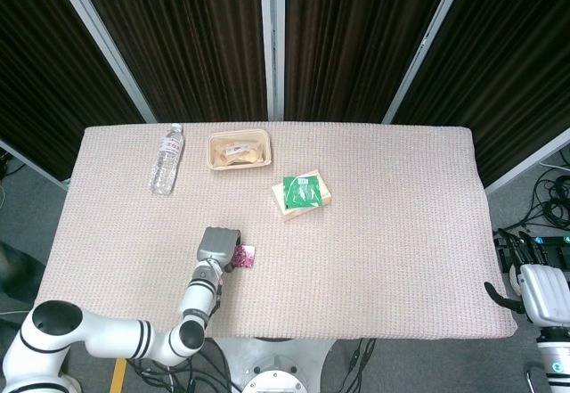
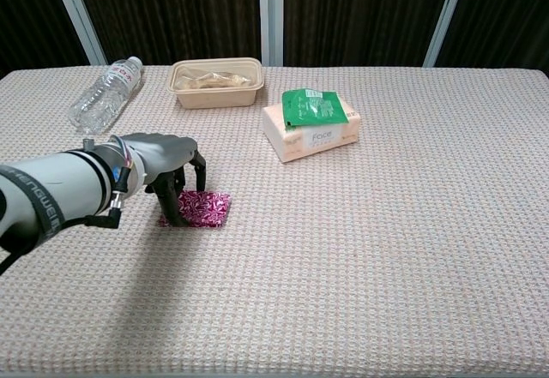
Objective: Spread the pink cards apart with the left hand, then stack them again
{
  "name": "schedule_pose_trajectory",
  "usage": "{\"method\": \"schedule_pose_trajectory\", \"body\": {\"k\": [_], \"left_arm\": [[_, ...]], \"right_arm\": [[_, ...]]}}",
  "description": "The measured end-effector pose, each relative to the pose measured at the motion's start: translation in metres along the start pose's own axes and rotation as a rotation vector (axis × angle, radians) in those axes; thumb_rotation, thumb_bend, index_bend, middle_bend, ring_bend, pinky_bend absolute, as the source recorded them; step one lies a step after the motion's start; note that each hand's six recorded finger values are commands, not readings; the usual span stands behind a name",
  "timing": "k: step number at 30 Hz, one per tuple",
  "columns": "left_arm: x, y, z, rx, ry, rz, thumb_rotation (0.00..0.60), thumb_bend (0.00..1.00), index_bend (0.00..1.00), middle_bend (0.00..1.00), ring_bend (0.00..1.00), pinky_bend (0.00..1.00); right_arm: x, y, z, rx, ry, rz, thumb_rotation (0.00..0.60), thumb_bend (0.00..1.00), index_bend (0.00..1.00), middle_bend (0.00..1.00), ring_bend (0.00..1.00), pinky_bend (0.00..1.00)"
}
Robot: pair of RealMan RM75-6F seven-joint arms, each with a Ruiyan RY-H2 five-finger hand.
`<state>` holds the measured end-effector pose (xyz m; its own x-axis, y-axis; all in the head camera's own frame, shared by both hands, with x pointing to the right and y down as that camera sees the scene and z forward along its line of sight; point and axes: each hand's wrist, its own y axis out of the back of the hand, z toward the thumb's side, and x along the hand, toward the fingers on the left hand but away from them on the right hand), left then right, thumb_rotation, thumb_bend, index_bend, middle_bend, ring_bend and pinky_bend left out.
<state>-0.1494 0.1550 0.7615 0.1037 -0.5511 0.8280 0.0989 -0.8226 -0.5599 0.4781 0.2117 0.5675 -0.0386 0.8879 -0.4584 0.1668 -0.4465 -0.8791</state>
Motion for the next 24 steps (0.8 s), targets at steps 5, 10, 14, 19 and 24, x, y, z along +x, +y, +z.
{"method": "schedule_pose_trajectory", "body": {"k": [5,10,14,19,24], "left_arm": [[0.0003,-0.0003,-0.0011,0.001,0.002,0.001,0.6,0.25,0.44,0.85,0.85,0.91],[0.0007,-0.0009,-0.0012,0.0,0.002,-0.007,0.6,0.24,0.43,0.85,0.85,0.91],[0.0008,-0.0008,-0.001,0.003,0.002,-0.009,0.6,0.24,0.43,0.85,0.85,0.91],[0.0012,-0.0013,-0.0019,0.007,0.005,-0.016,0.6,0.24,0.41,0.84,0.85,0.91],[0.002,-0.0011,-0.0028,0.013,0.008,-0.022,0.6,0.24,0.4,0.84,0.85,0.91]], "right_arm": [[-0.0002,-0.0004,0.0005,0.0,0.001,0.002,0.582,0.16,0.0,0.12,0.0,0.1],[0.0002,-0.0003,0.0003,0.001,0.0,0.001,0.577,0.16,0.0,0.12,0.0,0.1],[0.0002,-0.0003,0.0003,0.001,-0.001,0.002,0.581,0.16,0.0,0.13,0.0,0.1],[0.0002,-0.0001,0.0,-0.001,-0.002,0.001,0.579,0.16,0.0,0.13,0.0,0.1],[0.0005,-0.0004,-0.0005,-0.002,-0.003,0.001,0.579,0.16,0.0,0.13,0.0,0.1]]}}
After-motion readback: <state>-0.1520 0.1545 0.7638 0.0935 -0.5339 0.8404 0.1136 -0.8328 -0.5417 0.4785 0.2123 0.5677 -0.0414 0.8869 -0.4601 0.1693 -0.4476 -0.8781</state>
